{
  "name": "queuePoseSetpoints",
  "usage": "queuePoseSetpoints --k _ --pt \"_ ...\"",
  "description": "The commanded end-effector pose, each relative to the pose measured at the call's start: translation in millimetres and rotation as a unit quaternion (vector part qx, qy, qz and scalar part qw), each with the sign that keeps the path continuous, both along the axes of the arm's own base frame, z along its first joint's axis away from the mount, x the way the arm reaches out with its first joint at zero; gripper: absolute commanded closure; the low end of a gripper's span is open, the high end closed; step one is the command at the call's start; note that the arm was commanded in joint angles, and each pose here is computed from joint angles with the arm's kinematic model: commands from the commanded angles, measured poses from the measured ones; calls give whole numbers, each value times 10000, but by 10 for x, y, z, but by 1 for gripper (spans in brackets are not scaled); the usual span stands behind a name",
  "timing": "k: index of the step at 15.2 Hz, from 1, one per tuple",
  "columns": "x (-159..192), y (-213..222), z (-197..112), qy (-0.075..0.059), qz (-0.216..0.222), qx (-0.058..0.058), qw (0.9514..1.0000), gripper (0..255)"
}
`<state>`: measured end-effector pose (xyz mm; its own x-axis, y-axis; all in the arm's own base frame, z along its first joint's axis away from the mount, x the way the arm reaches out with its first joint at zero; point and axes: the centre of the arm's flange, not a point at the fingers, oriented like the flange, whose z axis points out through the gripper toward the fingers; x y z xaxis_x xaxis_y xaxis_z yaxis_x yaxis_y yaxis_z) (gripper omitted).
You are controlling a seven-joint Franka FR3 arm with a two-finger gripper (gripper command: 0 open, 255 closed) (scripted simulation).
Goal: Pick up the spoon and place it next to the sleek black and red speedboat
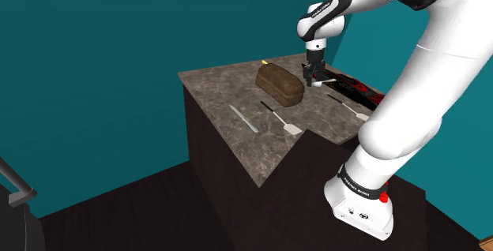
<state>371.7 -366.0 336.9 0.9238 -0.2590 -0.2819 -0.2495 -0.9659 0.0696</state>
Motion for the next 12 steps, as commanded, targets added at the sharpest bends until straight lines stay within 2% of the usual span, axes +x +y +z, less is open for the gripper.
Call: queuePoseSetpoints --k 1,11,12 --pt "-22 -282 -5 2 8 -1 10000 255" --pt "-67 -1664 -3 2 8 -1 10000 255" --pt "-67 -1664 -55 2 8 -1 10000 255"
